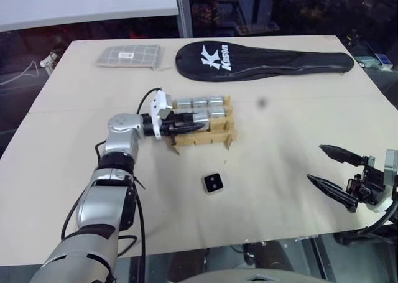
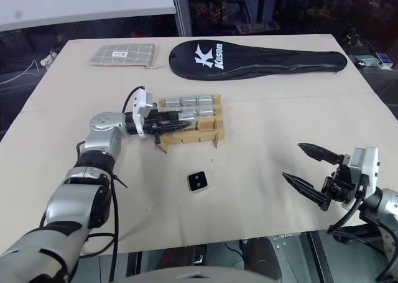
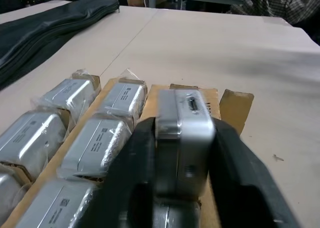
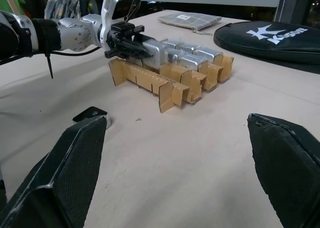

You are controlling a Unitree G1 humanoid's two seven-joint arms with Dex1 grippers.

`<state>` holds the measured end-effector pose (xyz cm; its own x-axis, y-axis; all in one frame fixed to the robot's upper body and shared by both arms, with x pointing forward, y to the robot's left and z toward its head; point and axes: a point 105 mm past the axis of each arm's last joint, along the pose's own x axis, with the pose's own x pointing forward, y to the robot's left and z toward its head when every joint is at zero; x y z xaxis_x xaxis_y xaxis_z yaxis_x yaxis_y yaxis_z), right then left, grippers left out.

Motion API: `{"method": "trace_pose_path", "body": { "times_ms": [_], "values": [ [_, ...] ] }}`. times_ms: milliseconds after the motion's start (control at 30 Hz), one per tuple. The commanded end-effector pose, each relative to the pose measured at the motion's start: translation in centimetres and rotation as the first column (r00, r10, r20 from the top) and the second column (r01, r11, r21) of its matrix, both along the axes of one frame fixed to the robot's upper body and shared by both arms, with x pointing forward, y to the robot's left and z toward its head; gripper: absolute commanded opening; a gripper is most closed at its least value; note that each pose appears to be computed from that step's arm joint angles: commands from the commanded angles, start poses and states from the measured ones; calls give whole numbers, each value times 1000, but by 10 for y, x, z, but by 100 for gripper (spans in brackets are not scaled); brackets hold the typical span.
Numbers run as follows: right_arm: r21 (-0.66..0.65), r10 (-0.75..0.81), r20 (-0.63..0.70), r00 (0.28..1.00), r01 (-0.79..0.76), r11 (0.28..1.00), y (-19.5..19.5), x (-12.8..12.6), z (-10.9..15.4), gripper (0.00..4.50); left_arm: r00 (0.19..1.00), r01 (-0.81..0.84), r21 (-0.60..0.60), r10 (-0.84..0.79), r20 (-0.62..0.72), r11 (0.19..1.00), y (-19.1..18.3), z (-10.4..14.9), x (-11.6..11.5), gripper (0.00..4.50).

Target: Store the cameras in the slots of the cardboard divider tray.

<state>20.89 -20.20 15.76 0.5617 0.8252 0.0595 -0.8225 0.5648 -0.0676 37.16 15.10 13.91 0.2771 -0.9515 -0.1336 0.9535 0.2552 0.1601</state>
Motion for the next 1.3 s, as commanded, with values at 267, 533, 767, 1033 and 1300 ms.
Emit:
{"method": "trace_pose_path", "body": {
  "times_ms": [267,533,767,1033,1300],
  "values": [
    [-27,5,29,1000,-4,1000,-1,-2,5,450,999,19,-4,-19,39,1000,10,23,-4,444],
    [-90,139,-24,990,-141,986,31,6,-6,450,994,54,-23,-52,92,998,39,98,-47,444],
    [-252,378,-43,925,-376,891,94,35,-36,450,1000,16,79,-18,18,997,72,98,-103,444],
    [-400,592,-159,790,-600,693,154,55,-73,450,978,-185,151,197,-64,971,97,65,-161,444],
    [-404,685,-155,712,-678,614,198,61,-74,450,956,-259,212,281,-83,942,101,50,-190,444]
  ]
}}
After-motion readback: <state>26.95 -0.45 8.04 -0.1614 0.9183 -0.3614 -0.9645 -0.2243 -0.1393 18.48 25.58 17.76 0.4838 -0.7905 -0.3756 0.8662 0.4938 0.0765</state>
